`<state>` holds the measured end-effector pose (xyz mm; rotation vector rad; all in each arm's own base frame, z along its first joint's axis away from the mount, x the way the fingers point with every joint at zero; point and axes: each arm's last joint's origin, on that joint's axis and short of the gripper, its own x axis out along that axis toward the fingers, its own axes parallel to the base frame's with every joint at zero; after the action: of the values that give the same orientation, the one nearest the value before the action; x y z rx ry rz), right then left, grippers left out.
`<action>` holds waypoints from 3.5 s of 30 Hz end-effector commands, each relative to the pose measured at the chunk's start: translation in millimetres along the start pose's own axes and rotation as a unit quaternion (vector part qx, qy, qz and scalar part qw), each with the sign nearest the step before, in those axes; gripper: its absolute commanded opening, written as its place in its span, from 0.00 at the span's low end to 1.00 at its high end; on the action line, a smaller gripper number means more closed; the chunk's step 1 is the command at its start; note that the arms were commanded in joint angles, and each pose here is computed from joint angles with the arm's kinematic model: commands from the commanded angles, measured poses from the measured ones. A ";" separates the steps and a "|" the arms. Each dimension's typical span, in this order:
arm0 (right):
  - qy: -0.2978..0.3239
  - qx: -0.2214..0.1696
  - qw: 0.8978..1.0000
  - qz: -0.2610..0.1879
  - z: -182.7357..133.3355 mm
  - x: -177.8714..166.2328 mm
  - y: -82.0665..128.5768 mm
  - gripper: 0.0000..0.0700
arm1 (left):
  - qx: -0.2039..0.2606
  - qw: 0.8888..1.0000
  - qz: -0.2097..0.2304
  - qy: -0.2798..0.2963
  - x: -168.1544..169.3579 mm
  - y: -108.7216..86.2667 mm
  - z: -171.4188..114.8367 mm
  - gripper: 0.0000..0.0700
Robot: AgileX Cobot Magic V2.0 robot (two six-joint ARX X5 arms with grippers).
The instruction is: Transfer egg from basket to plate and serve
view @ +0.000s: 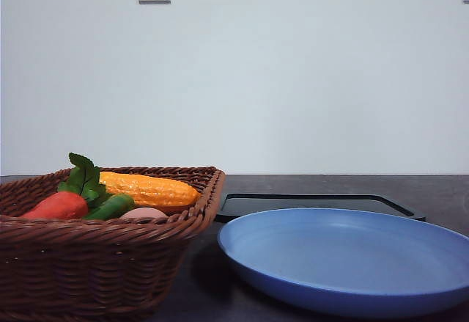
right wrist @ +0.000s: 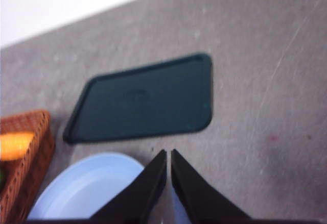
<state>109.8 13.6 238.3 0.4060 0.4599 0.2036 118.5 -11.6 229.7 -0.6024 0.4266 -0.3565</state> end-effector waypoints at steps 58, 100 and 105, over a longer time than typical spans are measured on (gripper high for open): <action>0.436 0.019 0.899 0.031 -31.2 130.0 -6.2 0.00 | 0.094 0.949 -0.113 0.279 52.5 -53.4 21.3 0.54; 0.356 -0.004 0.933 0.055 -2.7 75.6 12.7 0.00 | 0.164 0.880 0.027 0.444 136.2 -91.1 -72.8 0.61; 0.356 -0.004 0.933 0.055 -2.6 75.7 12.8 0.00 | 0.163 0.876 0.034 0.453 140.7 -88.3 -77.5 0.61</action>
<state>172.9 46.2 211.3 0.3347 1.1540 0.4617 182.2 -172.3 186.3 -0.0488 1.2597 -0.6119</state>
